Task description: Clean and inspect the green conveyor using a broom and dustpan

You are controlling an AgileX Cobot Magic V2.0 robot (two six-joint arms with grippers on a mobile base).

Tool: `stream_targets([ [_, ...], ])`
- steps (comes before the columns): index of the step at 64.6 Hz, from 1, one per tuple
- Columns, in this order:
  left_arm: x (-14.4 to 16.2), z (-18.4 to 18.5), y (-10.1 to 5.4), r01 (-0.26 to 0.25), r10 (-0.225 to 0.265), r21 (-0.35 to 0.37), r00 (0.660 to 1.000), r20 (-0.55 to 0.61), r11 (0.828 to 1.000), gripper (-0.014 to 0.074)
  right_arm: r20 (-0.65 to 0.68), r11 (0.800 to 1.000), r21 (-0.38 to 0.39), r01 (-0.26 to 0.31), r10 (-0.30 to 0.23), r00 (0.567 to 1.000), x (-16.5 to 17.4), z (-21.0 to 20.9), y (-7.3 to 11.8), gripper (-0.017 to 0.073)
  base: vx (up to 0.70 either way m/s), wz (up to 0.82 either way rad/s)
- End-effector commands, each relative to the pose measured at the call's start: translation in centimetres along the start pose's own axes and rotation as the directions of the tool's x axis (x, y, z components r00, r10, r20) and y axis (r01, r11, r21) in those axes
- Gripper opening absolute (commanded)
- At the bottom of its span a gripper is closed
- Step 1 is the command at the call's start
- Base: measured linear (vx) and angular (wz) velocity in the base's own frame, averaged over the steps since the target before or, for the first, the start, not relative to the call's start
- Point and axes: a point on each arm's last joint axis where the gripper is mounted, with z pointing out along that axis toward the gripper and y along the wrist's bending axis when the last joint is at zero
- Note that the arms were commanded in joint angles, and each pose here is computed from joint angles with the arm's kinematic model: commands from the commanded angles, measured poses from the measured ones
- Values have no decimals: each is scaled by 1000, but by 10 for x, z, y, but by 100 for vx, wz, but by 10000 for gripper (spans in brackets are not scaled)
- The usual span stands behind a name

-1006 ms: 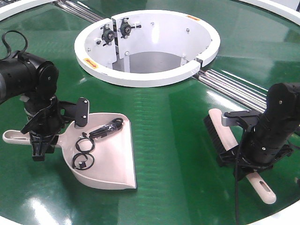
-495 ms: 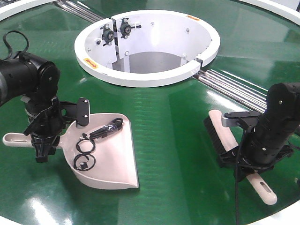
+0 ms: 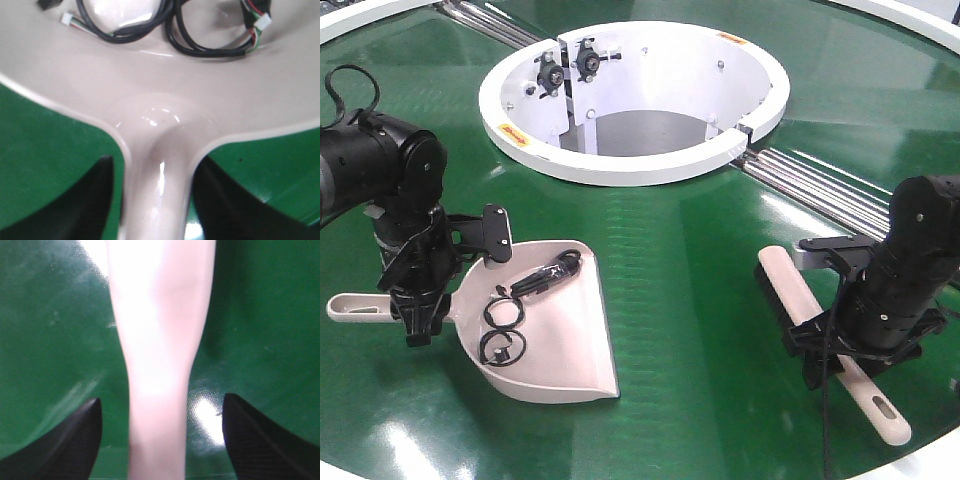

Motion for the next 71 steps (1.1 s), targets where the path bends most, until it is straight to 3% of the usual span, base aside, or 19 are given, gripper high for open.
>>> stream_targets([
  [1,4,-24,-2,56,-55,-43,998,31,997,460,68,1000,1,4,-4,998,0,-19,1,512,0,0],
  [14,5,-29,-4,93,-91,-50,995,40,994,528,150,1000,6,11,-12,989,4,-38,2,512,0,0],
  [26,14,-55,-12,188,-179,-92,978,103,978,523,289,1000,14,18,-21,957,15,-69,4,512,0,0],
  [34,22,-82,-24,282,-257,-107,946,199,953,523,417,999,25,25,-33,908,24,-94,6,512,0,0],
  [41,32,-109,-37,319,-272,-135,920,281,938,523,520,999,42,34,-51,852,35,-116,7,512,0,0],
  [49,49,-141,-55,349,-259,-207,895,364,914,523,649,996,78,50,-89,756,53,-145,9,512,0,0],
  [56,61,-165,-70,397,-252,-255,853,458,882,523,760,994,97,47,-104,641,71,-172,11,512,0,0],
  [61,70,-180,-83,479,-305,-228,791,531,848,523,831,994,104,44,-111,545,87,-190,13,512,0,0],
  [71,87,-208,-108,608,-355,-177,649,673,774,523,931,992,119,32,-122,344,121,-218,15,512,0,0],
])
